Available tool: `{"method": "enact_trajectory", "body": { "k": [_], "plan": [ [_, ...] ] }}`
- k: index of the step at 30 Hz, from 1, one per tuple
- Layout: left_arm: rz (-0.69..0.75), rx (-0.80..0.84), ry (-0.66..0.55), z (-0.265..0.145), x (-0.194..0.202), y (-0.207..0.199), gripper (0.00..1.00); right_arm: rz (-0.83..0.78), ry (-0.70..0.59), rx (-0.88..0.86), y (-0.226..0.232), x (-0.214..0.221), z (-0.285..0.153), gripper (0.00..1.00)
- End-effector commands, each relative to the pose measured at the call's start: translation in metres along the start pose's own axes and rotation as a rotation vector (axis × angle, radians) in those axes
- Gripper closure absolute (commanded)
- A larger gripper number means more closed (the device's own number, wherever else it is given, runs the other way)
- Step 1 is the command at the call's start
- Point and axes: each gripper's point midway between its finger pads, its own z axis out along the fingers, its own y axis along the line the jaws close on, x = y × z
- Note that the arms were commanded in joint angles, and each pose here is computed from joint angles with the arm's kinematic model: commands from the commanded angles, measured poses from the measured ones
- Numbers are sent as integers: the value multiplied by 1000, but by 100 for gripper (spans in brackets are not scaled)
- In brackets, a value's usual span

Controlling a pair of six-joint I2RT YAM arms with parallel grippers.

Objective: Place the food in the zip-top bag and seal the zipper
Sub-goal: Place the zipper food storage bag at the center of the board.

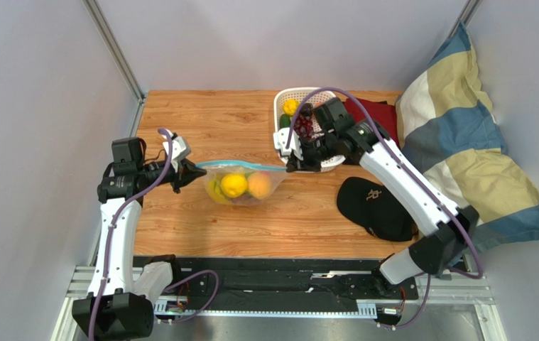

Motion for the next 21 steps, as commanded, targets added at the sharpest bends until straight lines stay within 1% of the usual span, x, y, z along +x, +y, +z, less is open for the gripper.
{"method": "enact_trajectory", "body": {
  "k": [1, 2, 4, 5, 7, 8, 9, 10, 12, 13, 14, 15, 16, 18, 19, 20, 21],
  "plan": [
    [63, 167, 22, -6, 1, -56, 100, 121, 26, -46, 66, -5, -20, 100],
    [64, 180, 29, -5, 4, -60, 100, 121, 17, -34, 74, -9, -29, 100],
    [45, 201, 45, -2, 9, -66, 100, 172, 33, -32, 83, -3, -30, 100],
    [14, 209, 56, 0, 14, -68, 100, 181, 40, -28, 84, 0, -29, 100],
    [-15, 206, 96, 8, 25, -59, 100, 180, 70, 2, 75, 9, -22, 100],
    [-76, 205, 120, 13, 31, -58, 100, 183, 87, 7, 71, 15, -16, 100],
    [-119, 189, 155, 18, 41, -49, 100, 184, 121, 29, 58, 26, -5, 100],
    [-127, 175, 159, 23, 43, -40, 100, 180, 143, 39, 50, 33, 0, 100],
    [-220, 140, 214, 32, 58, -25, 99, 205, 197, 76, 23, 53, 14, 100],
    [-231, 115, 221, 36, 61, -14, 98, 218, 211, 76, 15, 59, 19, 100],
    [-286, 98, 237, 40, 64, -8, 98, 234, 218, 87, 5, 64, 22, 100],
    [-338, 81, 277, 45, 76, 1, 98, 238, 208, 130, -14, 62, 18, 100],
    [-354, 68, 282, 48, 77, 7, 98, 259, 229, 115, -21, 72, 29, 100],
    [-422, 33, 315, 54, 87, 18, 93, 258, 223, 147, -40, 68, 27, 100],
    [-447, 6, 309, 57, 87, 25, 91, 260, 223, 143, -44, 70, 30, 100],
    [-459, -11, 309, 59, 88, 29, 86, 253, 221, 142, -45, 69, 32, 100],
    [-467, -28, 318, 60, 90, 34, 83, 251, 213, 144, -47, 67, 33, 100]
  ]
}}
